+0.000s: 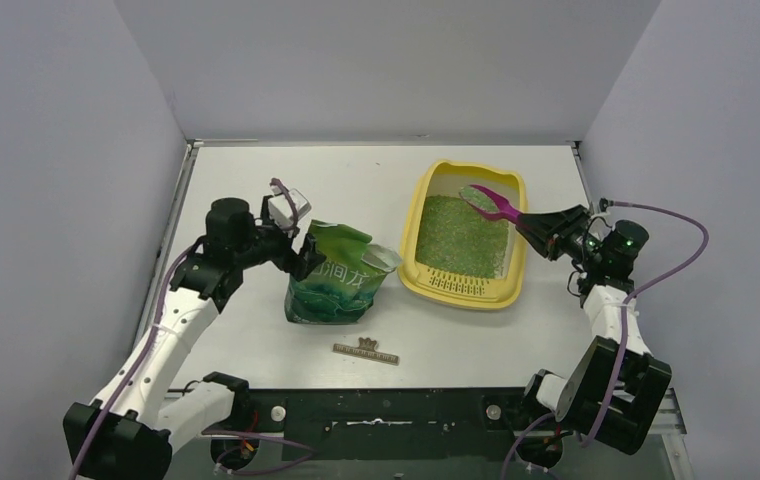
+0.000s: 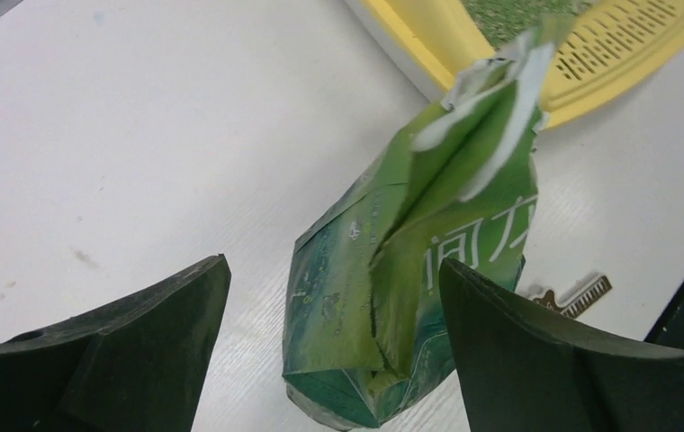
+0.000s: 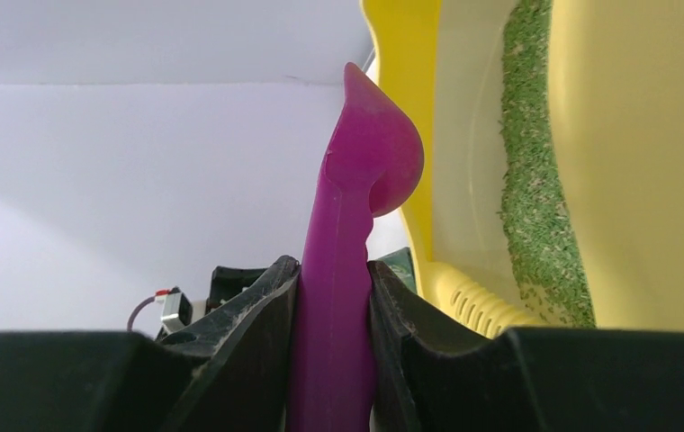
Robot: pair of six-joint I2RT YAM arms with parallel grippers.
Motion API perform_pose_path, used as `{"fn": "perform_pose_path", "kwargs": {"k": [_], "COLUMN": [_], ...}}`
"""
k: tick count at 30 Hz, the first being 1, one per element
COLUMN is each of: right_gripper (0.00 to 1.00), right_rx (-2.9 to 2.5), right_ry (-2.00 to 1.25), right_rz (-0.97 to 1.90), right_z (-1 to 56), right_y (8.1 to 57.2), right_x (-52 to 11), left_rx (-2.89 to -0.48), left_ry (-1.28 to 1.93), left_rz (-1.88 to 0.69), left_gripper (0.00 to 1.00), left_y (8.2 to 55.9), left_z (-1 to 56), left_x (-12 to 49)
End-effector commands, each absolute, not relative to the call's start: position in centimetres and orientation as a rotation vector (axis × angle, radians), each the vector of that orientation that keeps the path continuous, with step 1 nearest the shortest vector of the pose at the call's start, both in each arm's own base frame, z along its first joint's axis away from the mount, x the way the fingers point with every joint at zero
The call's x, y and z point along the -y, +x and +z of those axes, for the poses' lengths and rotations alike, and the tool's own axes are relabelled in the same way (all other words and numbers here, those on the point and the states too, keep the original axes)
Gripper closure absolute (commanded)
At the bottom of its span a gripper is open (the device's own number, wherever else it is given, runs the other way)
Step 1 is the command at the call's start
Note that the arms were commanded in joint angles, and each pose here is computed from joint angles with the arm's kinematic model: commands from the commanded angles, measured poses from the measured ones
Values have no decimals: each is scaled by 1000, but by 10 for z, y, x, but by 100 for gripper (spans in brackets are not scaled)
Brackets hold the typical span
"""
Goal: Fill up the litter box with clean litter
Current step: Pour the cat litter into the litter box.
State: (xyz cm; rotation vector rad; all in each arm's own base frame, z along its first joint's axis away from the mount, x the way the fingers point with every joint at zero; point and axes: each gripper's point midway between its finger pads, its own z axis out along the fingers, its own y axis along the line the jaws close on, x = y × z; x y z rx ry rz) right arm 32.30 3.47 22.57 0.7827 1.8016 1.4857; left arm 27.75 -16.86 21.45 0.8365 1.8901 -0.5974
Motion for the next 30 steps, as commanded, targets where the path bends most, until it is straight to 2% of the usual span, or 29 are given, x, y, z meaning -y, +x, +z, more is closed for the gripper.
{"fn": "perform_pose_path", "kwargs": {"k": [1, 8, 19, 25, 30], "right_gripper": [100, 100, 100, 100, 100], "right_rx": [-1803, -1889, -1804, -1738, -1708], "right_ry": [789, 867, 884, 887, 903], "right_rz": [1348, 1111, 1109, 1109, 1047], "right_z": [224, 211, 219, 225, 220], "right_y": [331, 331, 370, 400, 415], "right_x": [-23, -11, -24, -41, -53], "left_rx": [-1863, -1858, -1453, -1553, -1542], "left_ry": [612, 431, 234, 247, 258], "left_rz": [-404, -228, -87, -67, -68], "left_gripper": [14, 13, 12, 11, 11], "left_y": [298, 307, 279, 285, 286], "left_z": [253, 268, 315, 302, 302], "left_x": [139, 107, 64, 63, 64]}}
